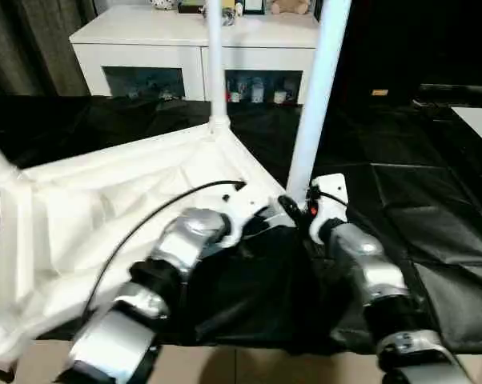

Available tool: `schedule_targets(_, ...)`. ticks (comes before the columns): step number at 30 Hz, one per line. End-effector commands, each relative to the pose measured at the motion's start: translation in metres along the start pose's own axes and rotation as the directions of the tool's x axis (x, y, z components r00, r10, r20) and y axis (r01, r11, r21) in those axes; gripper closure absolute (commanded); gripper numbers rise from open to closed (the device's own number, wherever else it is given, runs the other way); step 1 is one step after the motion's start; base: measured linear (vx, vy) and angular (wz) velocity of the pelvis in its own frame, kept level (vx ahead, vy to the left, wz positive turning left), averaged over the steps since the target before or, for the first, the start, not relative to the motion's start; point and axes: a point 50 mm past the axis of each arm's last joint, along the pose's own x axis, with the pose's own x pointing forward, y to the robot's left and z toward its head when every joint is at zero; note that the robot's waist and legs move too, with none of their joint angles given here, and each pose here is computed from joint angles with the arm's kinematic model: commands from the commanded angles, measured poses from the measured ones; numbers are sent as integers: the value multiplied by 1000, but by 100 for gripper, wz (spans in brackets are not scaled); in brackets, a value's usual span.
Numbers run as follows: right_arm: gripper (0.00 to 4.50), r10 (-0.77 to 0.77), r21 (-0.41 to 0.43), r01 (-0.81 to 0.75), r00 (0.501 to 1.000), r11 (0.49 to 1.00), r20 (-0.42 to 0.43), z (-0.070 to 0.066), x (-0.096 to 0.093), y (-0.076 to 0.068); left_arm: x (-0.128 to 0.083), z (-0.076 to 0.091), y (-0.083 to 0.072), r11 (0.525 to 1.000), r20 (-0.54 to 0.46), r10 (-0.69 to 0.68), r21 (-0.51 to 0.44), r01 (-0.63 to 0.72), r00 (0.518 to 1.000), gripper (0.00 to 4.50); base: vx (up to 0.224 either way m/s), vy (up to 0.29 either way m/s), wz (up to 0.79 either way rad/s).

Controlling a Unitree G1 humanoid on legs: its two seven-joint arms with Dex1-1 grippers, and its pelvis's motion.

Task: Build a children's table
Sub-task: Rotate leg to tighten

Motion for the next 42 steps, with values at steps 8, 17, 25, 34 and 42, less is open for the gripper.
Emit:
schedule_targets(8,169,71,-25,-70,997,997,27,-6,-12,-14,-10,-25,10,998,-76,32,49,-28,997,450,0,0,0)
schedule_targets(17,119,438,-164,-441,897,883,-57,-8,-54,-44,-12,-19,15,992,-23,0,124,3,1000,450,0,0,0)
schedule_targets(25,119,575,-162,-582,813,797,-94,-17,-69,-27,-2,24,2,987,234,-70,160,32,970,450,0,0,0)
schedule_targets(34,114,621,-153,-615,784,773,-13,-6,-55,5,-23,28,26,999,319,45,-1,-47,947,366,0,0,0)
schedule_targets(42,114,561,-149,-550,827,822,41,2,-34,17,-88,-2,39,987,283,153,-95,-131,947,351,0,0,0)
